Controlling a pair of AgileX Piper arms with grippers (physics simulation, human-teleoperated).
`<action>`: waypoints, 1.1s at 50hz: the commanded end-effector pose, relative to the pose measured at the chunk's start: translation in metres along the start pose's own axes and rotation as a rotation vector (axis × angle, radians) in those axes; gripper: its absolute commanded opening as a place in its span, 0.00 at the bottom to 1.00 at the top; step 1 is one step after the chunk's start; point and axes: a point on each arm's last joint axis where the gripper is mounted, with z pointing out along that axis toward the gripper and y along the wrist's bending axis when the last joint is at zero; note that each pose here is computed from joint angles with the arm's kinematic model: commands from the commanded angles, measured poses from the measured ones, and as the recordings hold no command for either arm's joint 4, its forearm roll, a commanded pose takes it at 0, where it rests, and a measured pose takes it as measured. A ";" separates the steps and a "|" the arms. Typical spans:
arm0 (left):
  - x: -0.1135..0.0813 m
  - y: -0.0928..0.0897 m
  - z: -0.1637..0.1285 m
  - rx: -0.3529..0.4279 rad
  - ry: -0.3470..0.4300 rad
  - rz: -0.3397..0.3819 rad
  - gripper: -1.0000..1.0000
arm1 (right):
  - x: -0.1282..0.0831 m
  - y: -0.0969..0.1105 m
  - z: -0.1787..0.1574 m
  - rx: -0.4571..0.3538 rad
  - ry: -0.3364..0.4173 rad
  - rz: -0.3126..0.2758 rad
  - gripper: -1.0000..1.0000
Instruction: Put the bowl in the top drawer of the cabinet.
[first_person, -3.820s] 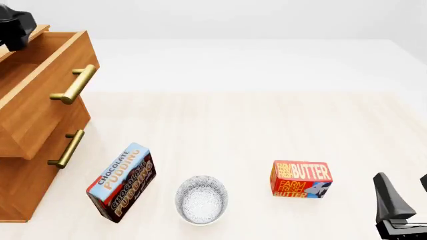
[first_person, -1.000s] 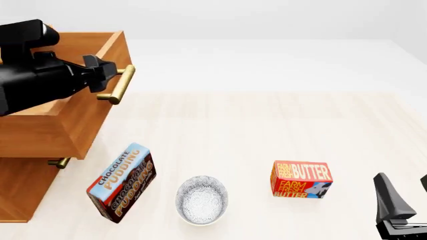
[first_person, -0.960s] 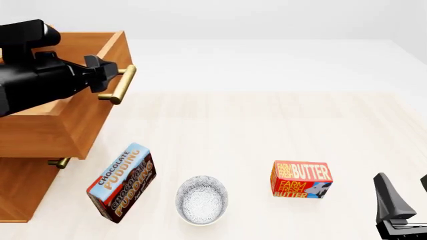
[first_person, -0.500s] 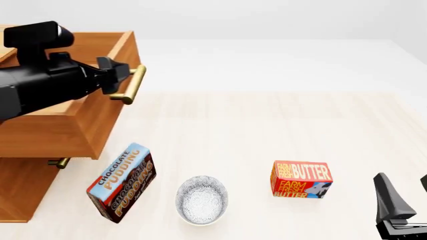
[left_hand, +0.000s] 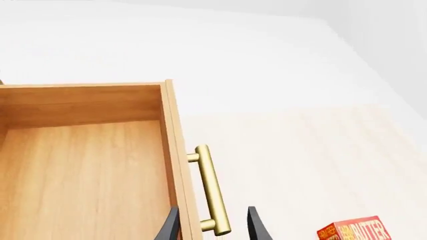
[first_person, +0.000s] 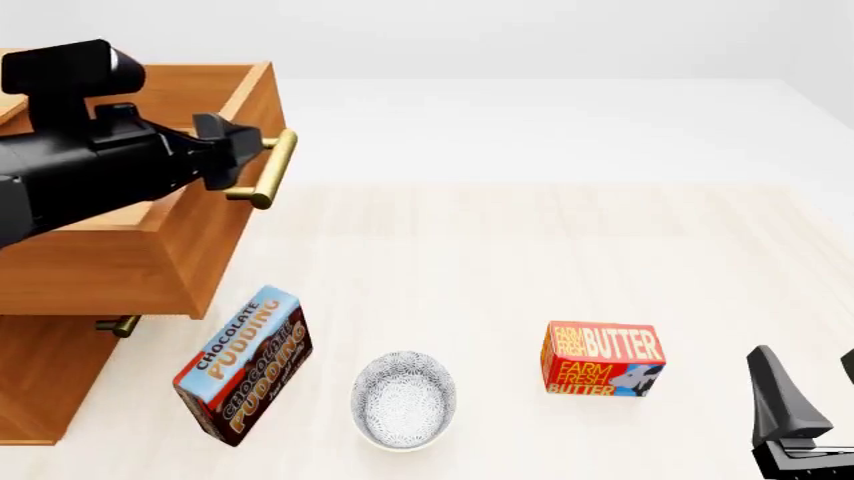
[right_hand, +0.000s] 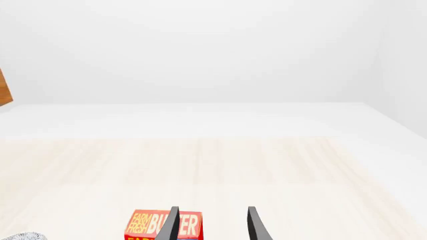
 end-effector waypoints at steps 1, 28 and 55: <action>-0.011 -0.013 -0.018 0.069 -0.058 0.002 1.00 | 0.000 0.000 0.000 0.000 0.000 0.000 1.00; -0.030 -0.014 -0.063 0.085 -0.142 0.039 1.00 | 0.000 0.000 0.000 0.000 0.000 0.000 1.00; -0.021 -0.028 -0.103 0.205 -0.167 0.084 1.00 | 0.000 0.000 0.000 0.000 0.000 0.000 1.00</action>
